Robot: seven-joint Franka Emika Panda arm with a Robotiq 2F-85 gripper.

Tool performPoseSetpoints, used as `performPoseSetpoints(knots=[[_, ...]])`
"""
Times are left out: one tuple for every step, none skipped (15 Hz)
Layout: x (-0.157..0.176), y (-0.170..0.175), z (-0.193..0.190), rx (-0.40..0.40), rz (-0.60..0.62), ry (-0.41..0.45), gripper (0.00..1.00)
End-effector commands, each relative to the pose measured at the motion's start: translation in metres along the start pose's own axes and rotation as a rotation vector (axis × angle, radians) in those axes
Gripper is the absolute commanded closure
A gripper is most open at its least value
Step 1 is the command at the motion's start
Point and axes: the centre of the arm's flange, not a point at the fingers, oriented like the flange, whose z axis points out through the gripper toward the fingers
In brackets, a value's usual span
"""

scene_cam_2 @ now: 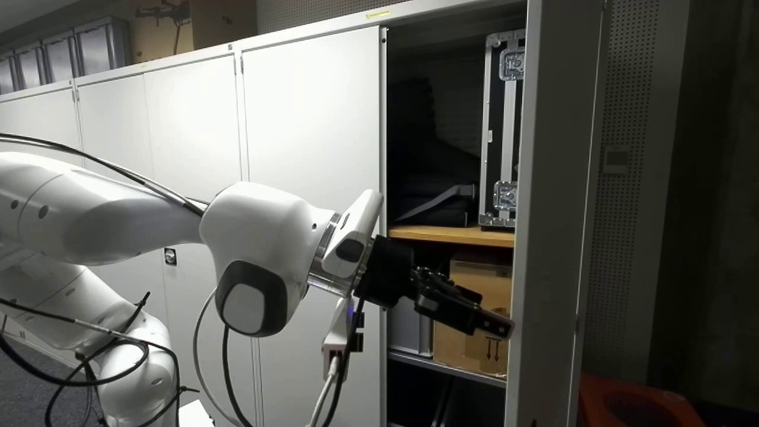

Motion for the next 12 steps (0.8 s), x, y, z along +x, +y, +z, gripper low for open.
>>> performPoseSetpoints(knots=[[0.015, 0.017, 0.005, 0.076, -0.051, 0.015, 0.00], [0.016, 0.019, 0.006, 0.093, -0.060, 0.016, 0.00], [0.016, 0.020, 0.007, 0.104, -0.067, 0.018, 0.00], [0.017, 0.022, 0.007, 0.117, -0.073, 0.023, 0.00], [0.018, 0.024, 0.007, 0.129, -0.078, 0.027, 0.00], [0.019, 0.026, 0.008, 0.139, -0.082, 0.032, 0.00], [0.020, 0.029, 0.008, 0.148, -0.084, 0.038, 0.00], [0.021, 0.030, 0.009, 0.155, -0.085, 0.041, 0.00], [0.021, 0.033, 0.009, 0.164, -0.084, 0.045, 0.00], [0.023, 0.034, 0.010, 0.173, -0.084, 0.046, 0.00], [0.023, 0.036, 0.011, 0.180, -0.082, 0.048, 0.00], [0.025, 0.036, 0.012, 0.188, -0.083, 0.049, 0.00]])
